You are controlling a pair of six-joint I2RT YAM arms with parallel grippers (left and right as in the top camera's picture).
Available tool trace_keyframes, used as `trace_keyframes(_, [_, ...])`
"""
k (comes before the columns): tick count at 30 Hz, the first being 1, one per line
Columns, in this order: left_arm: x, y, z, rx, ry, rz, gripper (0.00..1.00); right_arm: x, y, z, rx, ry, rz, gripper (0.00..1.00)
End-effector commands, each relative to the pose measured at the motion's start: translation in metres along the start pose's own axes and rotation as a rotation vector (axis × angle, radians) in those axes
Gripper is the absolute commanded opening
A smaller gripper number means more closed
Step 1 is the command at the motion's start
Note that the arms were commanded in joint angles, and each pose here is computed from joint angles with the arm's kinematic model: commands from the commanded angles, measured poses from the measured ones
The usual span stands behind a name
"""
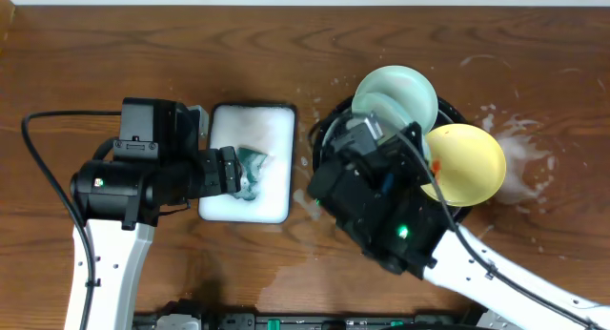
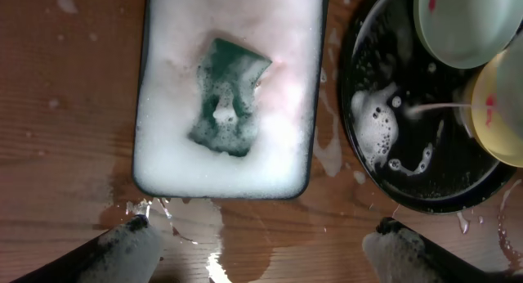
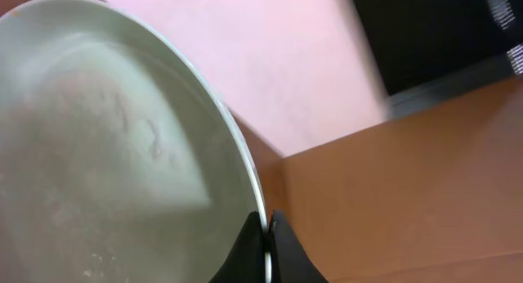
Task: Clean dirty plates on tray and stack at the side
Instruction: 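Lift the pale green plate and carry it to the right side of the table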
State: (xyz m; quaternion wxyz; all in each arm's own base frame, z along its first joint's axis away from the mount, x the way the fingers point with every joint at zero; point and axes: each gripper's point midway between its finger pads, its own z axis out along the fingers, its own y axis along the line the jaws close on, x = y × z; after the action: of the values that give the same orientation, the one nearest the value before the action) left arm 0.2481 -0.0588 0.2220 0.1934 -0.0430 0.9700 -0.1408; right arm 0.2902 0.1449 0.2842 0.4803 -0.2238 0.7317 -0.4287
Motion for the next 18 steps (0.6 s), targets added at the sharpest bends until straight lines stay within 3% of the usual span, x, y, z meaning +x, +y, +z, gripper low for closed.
trace_keyframes(1, [-0.003, 0.0, -0.004, -0.008, -0.017, 0.019, 0.88, -0.008, -0.027, -0.017, 0.15, -0.026, -0.03, 0.01])
trace_keyframes(11, [-0.003, 0.0, -0.004, -0.008, -0.016, 0.019, 0.88, -0.01, -0.02, -0.018, 0.109, -0.042, 0.023, 0.01])
trace_keyframes(15, [-0.003, 0.0, -0.004, -0.008, -0.016, 0.019, 0.88, 0.001, 0.02, 0.002, -0.146, 0.017, 0.186, 0.01])
trace_keyframes(18, [-0.003, 0.0, -0.004, -0.008, -0.017, 0.019, 0.88, 0.024, 0.05, 0.024, -0.354, 0.175, 0.391, 0.01])
